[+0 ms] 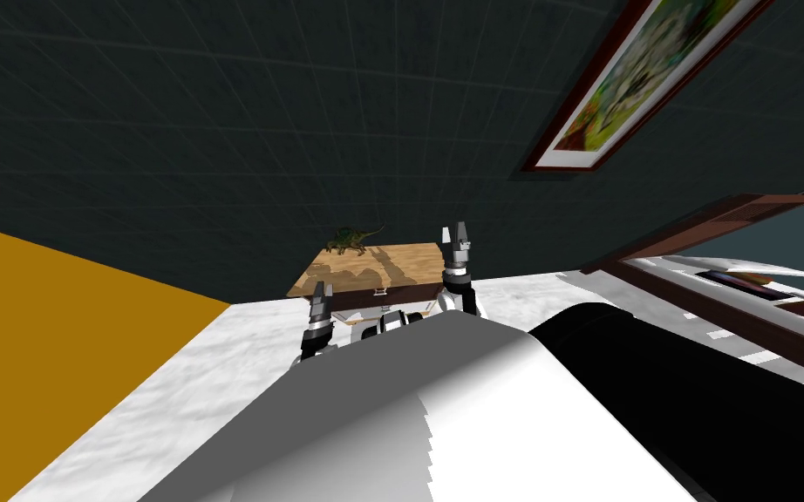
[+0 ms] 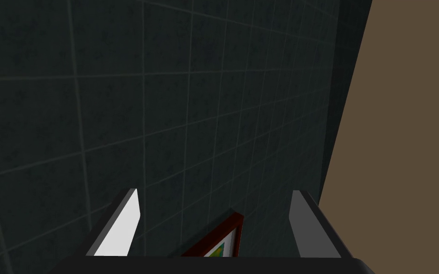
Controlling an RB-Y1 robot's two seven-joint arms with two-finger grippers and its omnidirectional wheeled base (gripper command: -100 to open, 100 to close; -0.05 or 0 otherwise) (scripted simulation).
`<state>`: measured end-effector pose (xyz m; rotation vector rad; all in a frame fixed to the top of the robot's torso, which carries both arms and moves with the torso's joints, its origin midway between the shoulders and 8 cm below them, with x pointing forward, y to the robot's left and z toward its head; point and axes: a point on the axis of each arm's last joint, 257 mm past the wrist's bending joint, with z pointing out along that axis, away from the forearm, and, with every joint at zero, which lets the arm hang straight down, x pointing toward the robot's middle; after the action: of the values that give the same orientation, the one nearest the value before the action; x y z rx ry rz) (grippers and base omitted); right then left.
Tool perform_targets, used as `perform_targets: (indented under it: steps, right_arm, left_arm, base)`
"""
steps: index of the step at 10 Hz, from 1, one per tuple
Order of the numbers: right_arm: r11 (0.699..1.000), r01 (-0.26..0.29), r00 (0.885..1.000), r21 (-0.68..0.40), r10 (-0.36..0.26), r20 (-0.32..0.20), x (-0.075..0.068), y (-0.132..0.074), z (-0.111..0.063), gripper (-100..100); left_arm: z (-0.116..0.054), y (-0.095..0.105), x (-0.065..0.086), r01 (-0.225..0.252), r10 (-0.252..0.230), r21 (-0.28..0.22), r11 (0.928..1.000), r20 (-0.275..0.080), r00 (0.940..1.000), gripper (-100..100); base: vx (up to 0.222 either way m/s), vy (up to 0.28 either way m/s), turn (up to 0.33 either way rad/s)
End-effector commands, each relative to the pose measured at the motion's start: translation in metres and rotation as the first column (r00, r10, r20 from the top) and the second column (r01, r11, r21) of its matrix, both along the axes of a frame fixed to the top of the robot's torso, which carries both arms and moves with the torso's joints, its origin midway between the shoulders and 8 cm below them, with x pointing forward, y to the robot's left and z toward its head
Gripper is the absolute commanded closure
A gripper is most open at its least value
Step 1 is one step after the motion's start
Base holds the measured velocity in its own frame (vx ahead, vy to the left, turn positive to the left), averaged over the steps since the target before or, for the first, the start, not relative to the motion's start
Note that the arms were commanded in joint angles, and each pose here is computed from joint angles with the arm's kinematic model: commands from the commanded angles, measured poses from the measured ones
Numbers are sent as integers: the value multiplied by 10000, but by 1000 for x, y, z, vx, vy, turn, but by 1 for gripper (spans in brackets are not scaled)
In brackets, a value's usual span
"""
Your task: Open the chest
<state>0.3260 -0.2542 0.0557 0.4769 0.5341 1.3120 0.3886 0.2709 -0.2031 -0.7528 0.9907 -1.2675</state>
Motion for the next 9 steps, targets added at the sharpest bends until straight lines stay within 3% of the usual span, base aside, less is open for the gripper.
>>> perform_targets:
  steps: [1,4,9]
  right_arm:
    - [10000,0,10000,-1,0,0,0,0,0,0]
    - [10000,0,10000,0,0,0,0,0,0,0]
    - [10000,0,10000,-1,0,0,0,0,0,0]
  left_arm:
    - [-18,-3,-2,66,-66,7,10000,-174,9998,-100]
    - [-44,-7,-6,140,-140,-8,9999,-467,9988,-100]
    - [-72,-11,-12,201,-204,-46,9998,-825,9964,-100]
  base:
    - [0,-28,-23]
    - [0,-37,-25]
    - [0,-19,-14]
